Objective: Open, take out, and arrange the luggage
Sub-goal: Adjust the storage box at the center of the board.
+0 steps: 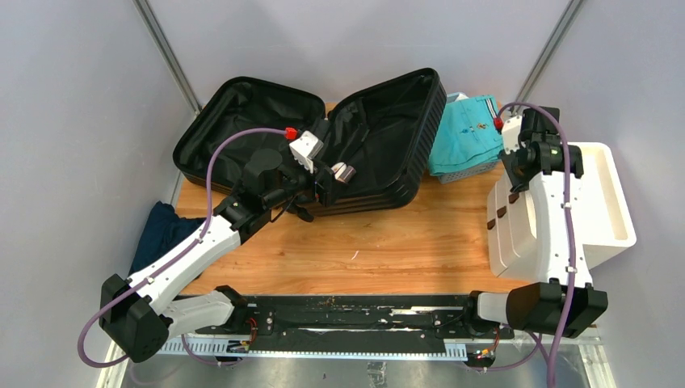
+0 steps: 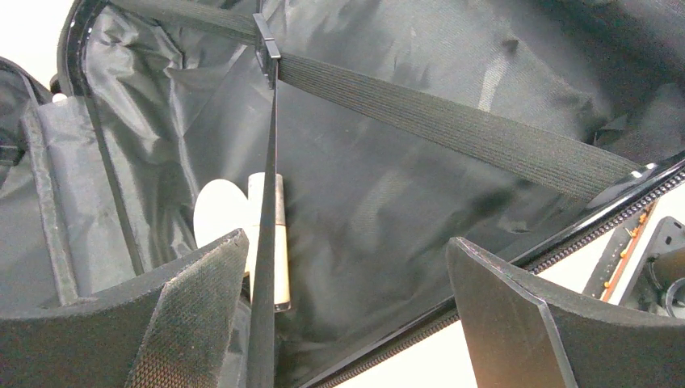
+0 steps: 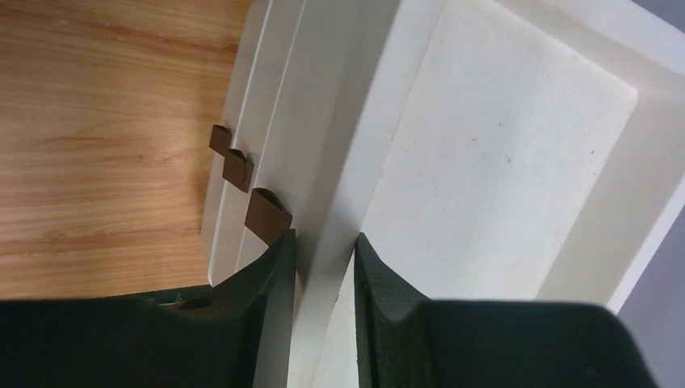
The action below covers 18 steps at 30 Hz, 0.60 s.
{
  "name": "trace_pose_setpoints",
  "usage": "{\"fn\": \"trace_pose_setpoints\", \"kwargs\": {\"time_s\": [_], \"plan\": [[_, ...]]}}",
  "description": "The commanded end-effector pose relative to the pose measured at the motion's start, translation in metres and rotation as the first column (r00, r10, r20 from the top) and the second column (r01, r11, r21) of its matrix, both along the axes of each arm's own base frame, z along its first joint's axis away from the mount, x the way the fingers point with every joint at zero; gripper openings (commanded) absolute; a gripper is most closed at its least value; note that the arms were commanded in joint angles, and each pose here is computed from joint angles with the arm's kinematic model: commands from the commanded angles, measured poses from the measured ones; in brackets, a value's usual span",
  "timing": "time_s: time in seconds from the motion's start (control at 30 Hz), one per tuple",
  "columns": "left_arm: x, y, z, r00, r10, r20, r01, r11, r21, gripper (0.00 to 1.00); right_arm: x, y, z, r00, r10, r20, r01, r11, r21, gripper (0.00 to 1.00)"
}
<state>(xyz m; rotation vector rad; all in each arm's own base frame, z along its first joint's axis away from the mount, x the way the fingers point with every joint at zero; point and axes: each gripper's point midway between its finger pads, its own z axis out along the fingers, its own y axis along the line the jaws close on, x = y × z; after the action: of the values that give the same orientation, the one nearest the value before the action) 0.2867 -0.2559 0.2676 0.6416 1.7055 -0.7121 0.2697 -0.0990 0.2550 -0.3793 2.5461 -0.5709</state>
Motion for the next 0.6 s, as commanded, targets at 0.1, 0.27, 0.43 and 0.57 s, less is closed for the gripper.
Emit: {"fn": "trace_pose_setpoints", "kwargs": {"time_s": [0.1,0.27,0.43,0.57], "plan": [[0.003,0.002,0.009,0.999,-0.006,0.046,0.005,1.0,0.015,0.97,-0.014,0.096,-0.001,0.924,0.383,0.016,-0.36,0.853,0.378,0.04],[-0.003,0.009,0.014,0.99,-0.048,0.134,0.036,0.995,0.091,0.97,-0.017,0.108,-0.002,0.869,0.494,0.012,-0.458,0.796,0.395,0.09],[-0.009,0.017,0.022,0.973,-0.096,0.209,0.059,0.982,0.177,0.95,-0.012,0.109,0.025,0.844,0.534,0.052,-0.515,0.778,0.361,0.69],[-0.009,0.02,0.022,0.974,-0.114,0.197,0.074,0.977,0.198,0.88,0.007,0.126,0.076,0.805,0.559,0.201,-0.591,0.725,0.353,0.74]]}}
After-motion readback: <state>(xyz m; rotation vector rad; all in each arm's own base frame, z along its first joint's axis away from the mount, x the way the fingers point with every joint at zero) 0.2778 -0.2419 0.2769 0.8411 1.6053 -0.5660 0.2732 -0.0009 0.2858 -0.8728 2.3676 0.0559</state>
